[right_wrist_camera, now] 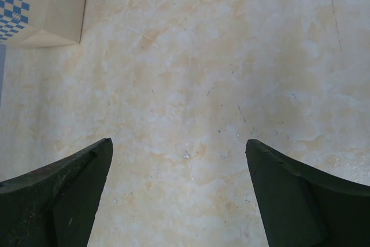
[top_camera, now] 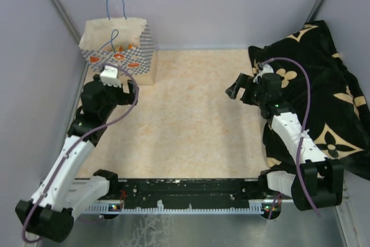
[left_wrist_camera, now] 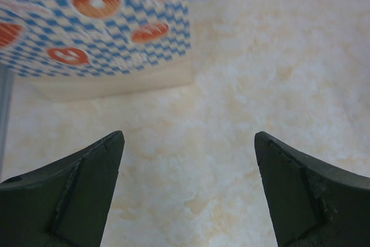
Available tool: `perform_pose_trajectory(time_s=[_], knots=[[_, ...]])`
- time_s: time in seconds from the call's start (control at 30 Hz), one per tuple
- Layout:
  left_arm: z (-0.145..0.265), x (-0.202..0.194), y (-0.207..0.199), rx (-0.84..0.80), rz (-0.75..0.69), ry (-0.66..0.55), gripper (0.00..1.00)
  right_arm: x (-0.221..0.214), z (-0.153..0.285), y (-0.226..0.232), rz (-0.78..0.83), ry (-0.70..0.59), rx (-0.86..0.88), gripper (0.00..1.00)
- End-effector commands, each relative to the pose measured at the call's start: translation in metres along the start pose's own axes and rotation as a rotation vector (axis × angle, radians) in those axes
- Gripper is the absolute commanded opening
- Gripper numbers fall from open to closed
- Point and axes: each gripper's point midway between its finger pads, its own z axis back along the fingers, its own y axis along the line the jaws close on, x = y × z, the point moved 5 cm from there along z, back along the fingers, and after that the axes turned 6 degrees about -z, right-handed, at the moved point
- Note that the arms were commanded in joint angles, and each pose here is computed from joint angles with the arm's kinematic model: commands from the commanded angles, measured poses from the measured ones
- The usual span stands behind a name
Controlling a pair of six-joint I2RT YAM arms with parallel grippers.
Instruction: Take the snacks out of the paper bag
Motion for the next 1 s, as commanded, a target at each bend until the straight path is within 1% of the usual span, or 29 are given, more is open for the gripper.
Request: perform_pose_trajectory(time_s=[0.0,0.1,0.23,0.33,0.4,0.53,0.6,0.63,0.73,0.77,0.87,0.97], knots=[[0.038,0.044,0.035,0.258,0.092,-0.255,1.0,0.011,0.0,0.004,0.0,-0.031,0.021,0.99],[0.044,0.047,0.043,0.319,0.142,-0.282,1.0,0.01,-0.002,0.005,-0.005,-0.029,0.029,0.99],[0.04,0.057,0.046,0.329,0.17,-0.284,1.0,0.008,-0.002,0.004,-0.008,-0.019,0.027,0.99],[0.036,0.066,0.047,0.349,0.27,-0.314,1.0,0.007,0.0,0.003,-0.004,-0.018,0.02,0.99],[0.034,0.075,0.049,0.354,0.3,-0.36,1.0,0.007,0.002,0.002,-0.001,-0.025,0.013,0.99],[0.032,0.086,0.057,0.416,0.347,-0.381,1.0,0.008,0.006,0.003,0.008,-0.044,0.009,0.99],[0.029,0.095,0.057,0.4,0.301,-0.393,1.0,0.01,0.009,0.003,0.011,-0.06,0.009,0.99],[0.027,0.101,0.054,0.363,0.249,-0.406,1.0,0.01,0.009,0.003,0.013,-0.063,0.01,0.99],[0.016,0.116,0.028,0.125,-0.011,-0.424,1.0,0.011,0.009,0.004,0.006,-0.069,0.017,0.99],[0.012,0.122,0.023,0.077,-0.052,-0.419,1.0,0.011,0.009,0.005,0.005,-0.069,0.02,0.99],[-0.008,0.139,0.03,0.09,-0.108,-0.313,0.99,0.01,0.008,0.005,0.003,-0.062,0.022,0.99],[-0.033,0.14,0.044,0.15,-0.181,-0.129,1.0,0.01,0.009,0.005,-0.002,-0.061,0.023,0.99]])
